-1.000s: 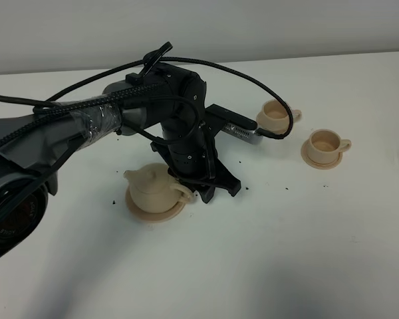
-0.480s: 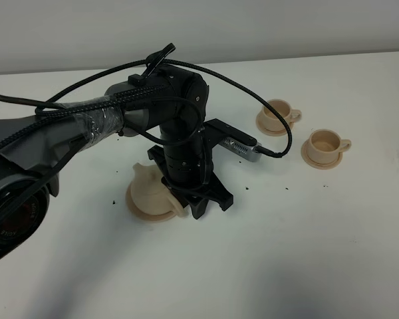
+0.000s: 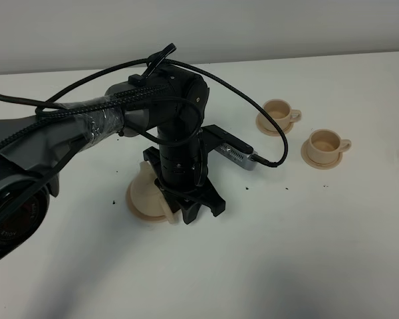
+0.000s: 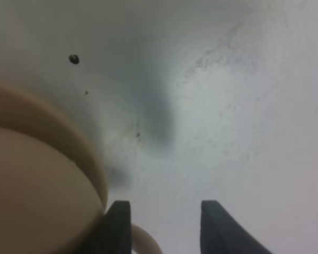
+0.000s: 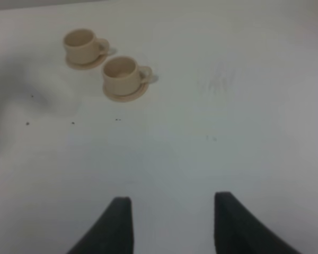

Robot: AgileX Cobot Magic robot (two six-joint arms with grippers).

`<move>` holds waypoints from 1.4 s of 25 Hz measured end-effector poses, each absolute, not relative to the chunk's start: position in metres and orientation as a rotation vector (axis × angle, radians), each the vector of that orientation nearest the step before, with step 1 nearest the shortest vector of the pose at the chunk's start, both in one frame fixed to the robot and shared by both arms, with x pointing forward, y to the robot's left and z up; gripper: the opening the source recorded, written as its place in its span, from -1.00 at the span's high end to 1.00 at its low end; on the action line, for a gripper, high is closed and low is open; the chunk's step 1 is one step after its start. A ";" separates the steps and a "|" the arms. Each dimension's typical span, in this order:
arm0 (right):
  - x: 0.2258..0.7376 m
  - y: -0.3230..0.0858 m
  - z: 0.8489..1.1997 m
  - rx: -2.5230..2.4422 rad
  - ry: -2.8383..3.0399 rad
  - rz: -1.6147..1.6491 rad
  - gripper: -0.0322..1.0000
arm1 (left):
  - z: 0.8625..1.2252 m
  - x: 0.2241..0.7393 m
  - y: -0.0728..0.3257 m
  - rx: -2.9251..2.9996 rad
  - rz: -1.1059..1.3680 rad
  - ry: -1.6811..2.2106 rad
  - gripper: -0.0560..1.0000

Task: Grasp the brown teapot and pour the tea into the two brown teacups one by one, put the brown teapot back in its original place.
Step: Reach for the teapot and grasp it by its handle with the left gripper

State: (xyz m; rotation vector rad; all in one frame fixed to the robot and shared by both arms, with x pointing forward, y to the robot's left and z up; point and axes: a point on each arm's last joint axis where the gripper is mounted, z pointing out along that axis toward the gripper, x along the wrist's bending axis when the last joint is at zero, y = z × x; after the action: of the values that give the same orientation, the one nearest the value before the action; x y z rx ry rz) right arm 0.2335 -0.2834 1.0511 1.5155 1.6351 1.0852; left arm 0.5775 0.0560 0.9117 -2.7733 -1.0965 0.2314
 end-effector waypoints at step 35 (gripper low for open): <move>0.233 -0.283 1.051 1.516 1.635 1.085 0.19 | 0.913 0.574 0.050 -2.828 0.356 -1.088 0.24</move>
State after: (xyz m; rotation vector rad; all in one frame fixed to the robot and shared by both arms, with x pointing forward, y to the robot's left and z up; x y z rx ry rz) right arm 0.2335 -0.2834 1.0511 1.5155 1.6351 1.0852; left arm 0.5741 0.0503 0.9126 -2.8283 -1.0877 0.3562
